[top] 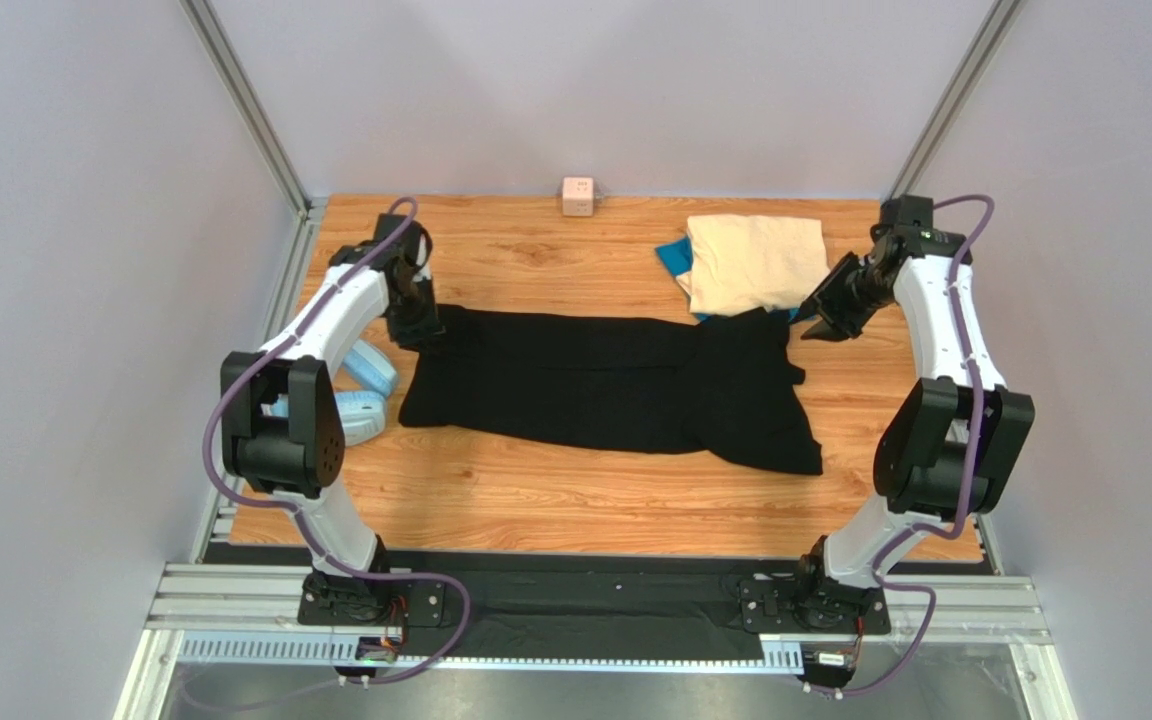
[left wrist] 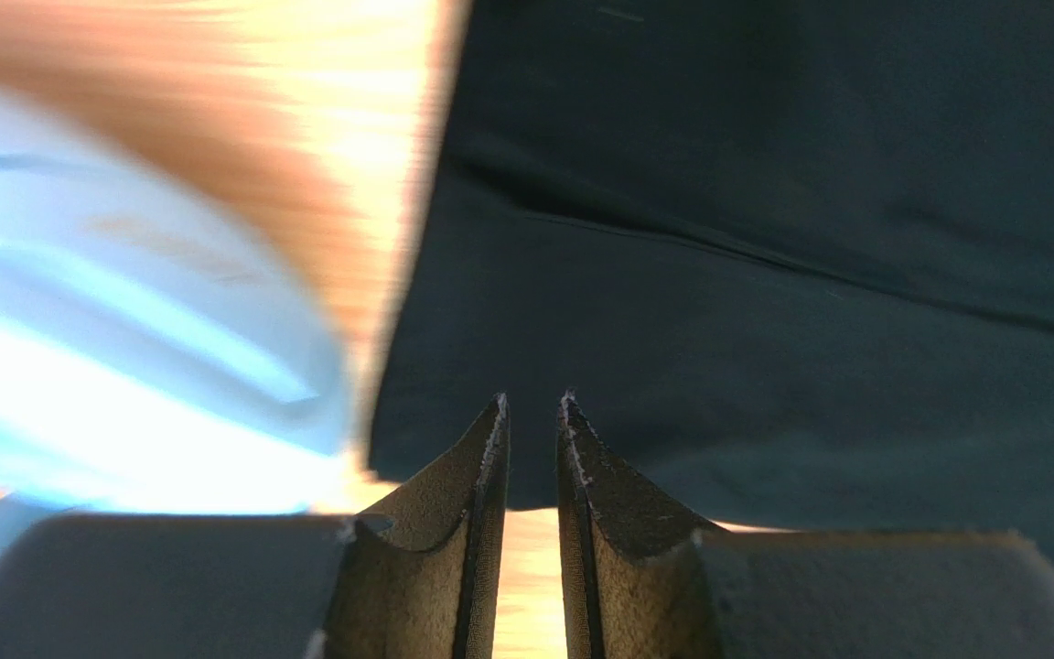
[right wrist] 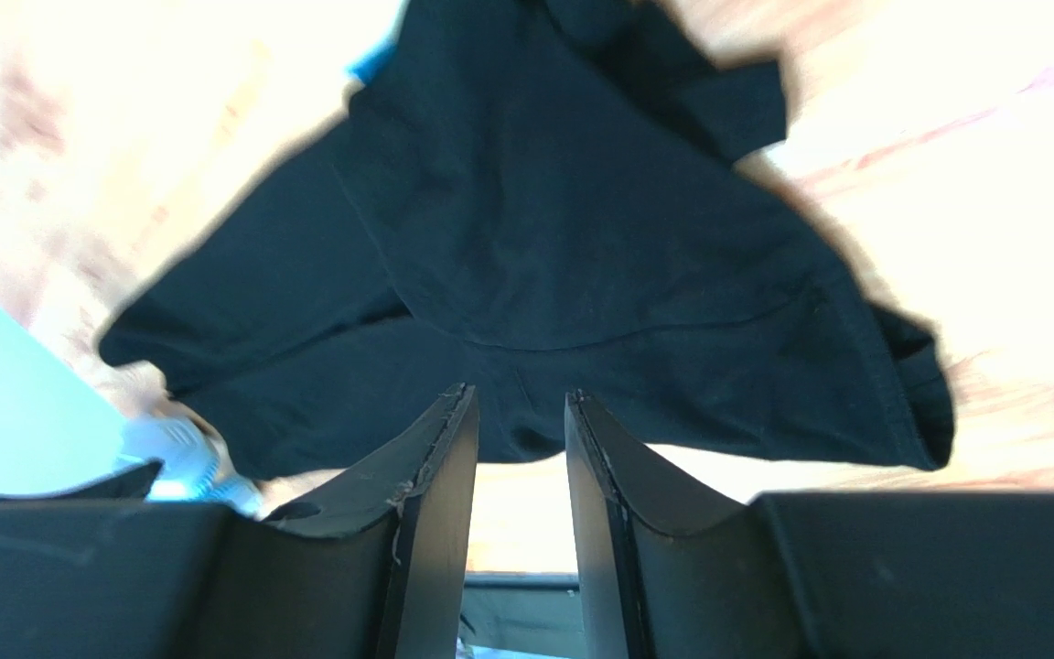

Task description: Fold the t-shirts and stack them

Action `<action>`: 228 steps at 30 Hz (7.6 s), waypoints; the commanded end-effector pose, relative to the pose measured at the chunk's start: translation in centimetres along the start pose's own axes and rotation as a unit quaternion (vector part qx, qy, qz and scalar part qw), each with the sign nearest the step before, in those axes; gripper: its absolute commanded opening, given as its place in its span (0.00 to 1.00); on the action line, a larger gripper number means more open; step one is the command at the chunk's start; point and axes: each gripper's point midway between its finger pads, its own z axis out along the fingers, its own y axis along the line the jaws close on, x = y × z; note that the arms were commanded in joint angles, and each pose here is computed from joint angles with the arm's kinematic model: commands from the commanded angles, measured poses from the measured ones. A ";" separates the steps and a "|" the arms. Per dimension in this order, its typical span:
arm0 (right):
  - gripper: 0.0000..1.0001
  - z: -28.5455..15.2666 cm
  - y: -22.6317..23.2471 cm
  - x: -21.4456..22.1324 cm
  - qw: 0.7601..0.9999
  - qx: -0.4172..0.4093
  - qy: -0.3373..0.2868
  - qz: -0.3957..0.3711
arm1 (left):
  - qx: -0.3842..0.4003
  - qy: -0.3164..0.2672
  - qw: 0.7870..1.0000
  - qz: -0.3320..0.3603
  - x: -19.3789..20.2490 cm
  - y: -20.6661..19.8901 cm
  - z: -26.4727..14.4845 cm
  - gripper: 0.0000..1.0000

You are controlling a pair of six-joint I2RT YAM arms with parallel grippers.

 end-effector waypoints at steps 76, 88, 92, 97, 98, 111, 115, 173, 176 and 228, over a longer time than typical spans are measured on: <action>0.20 6.2 -11.6 16.9 0.949 0.229 0.187 -0.112 | 0.168 0.209 0.921 0.282 17.4 -19.2 -0.7 0.06; 0.00 9.3 -11.7 13.1 0.940 0.289 0.145 -0.112 | 0.126 0.258 0.908 0.305 21.8 -17.3 3.0 0.00; 0.00 10.3 -11.6 12.3 0.939 0.296 0.134 -0.112 | 0.114 0.246 0.911 0.309 21.6 -16.8 3.4 0.00; 0.00 11.1 -11.8 12.0 0.935 0.306 0.141 -0.114 | 0.084 0.252 0.914 0.307 21.7 -16.0 4.9 0.00; 0.00 11.1 -11.8 11.8 0.934 0.308 0.138 -0.116 | 0.076 0.258 0.913 0.306 21.9 -15.7 5.0 0.00; 0.00 11.4 -10.3 8.8 0.939 0.299 0.118 -0.122 | 0.038 0.296 0.911 0.284 24.8 -11.4 4.9 0.00; 0.00 11.1 -9.9 8.0 0.940 0.295 0.113 -0.125 | 0.042 0.296 0.911 0.284 24.7 -11.4 4.8 0.00; 0.00 19.2 2.5 5.3 0.945 0.193 0.091 -0.247 | 0.046 0.175 0.965 0.189 11.2 -14.9 9.4 0.00; 0.00 18.5 2.9 4.8 0.947 0.189 0.084 -0.245 | 0.040 0.172 0.966 0.189 10.7 -14.5 9.6 0.00; 0.10 12.6 0.8 14.2 0.949 0.130 0.147 -0.246 | 0.046 0.155 0.967 0.198 14.2 -9.1 2.0 0.07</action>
